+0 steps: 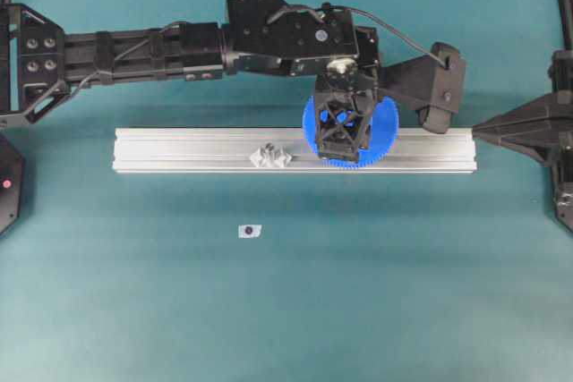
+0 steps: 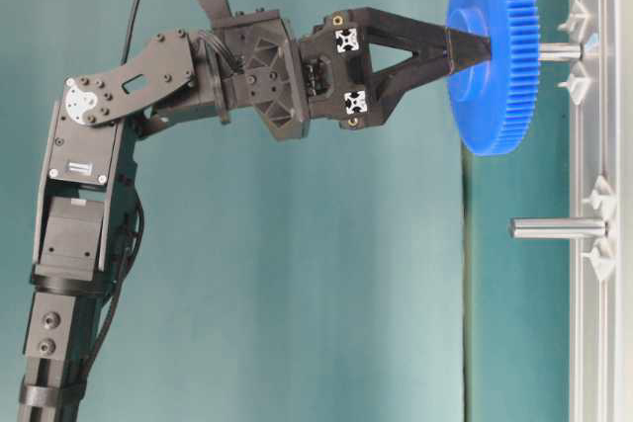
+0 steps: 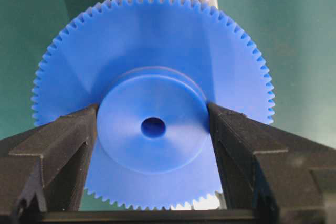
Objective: Find the location of the shaft and insert the large gear.
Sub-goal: 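Align the gear's center hole with the right metal shaft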
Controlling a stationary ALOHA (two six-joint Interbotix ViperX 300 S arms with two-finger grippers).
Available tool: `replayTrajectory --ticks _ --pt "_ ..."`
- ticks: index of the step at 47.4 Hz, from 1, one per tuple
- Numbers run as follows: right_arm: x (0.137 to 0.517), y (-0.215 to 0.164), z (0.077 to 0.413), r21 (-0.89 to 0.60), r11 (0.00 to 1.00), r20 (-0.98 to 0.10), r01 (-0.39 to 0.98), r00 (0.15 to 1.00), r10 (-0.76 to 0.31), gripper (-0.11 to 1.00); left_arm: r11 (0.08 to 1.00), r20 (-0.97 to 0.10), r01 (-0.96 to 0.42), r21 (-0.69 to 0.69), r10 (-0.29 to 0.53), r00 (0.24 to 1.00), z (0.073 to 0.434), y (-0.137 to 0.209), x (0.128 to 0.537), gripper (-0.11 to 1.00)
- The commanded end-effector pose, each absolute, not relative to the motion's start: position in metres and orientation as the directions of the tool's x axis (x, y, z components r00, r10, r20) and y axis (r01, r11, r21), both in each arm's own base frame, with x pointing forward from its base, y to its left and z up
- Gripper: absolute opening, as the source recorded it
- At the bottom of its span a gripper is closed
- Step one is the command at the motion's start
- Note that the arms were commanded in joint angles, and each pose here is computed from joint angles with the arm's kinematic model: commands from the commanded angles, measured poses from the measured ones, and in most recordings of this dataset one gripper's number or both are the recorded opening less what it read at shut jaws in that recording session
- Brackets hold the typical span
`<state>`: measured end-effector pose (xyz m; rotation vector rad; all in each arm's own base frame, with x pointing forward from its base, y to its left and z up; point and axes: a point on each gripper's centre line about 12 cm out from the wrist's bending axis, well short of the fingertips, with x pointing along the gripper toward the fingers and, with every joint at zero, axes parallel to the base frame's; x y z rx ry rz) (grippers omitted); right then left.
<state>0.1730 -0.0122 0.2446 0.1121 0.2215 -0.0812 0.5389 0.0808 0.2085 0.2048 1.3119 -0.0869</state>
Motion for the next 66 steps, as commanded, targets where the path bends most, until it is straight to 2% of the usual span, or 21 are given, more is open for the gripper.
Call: replayTrajectory --ticks 1,38,43,45,53,66 --pt "0.174 -0.013 0.249 0.113 0.989 -0.213 0.095 0.975 -0.070 -0.02 0.983 -0.955 0.143 0.118 0.073 0.286 0.223 0.101 0.537 0.70" --pt "0.175 -0.013 0.248 0.113 0.989 -0.216 0.096 0.974 -0.070 -0.02 0.985 -0.951 0.129 0.118 0.075 0.301 0.232 0.099 0.539 0.71" --pt "0.175 -0.013 0.248 0.113 0.989 -0.216 0.096 0.974 -0.070 -0.02 0.985 -0.949 0.123 0.118 0.076 0.305 0.235 0.099 0.539 0.85" --pt "0.174 -0.013 0.249 0.113 0.989 -0.215 0.097 0.974 -0.071 -0.02 0.986 -0.948 0.119 0.118 0.076 0.308 0.236 0.099 0.539 0.87" --pt "0.174 -0.013 0.249 0.113 0.989 -0.213 0.095 0.975 -0.070 -0.02 0.986 -0.944 0.116 0.121 0.078 0.319 0.242 0.100 0.540 0.85" --pt "0.174 -0.013 0.249 0.113 0.989 -0.215 0.097 0.974 -0.071 -0.02 0.988 -0.953 0.110 0.108 0.071 0.296 0.244 0.094 0.539 0.85"
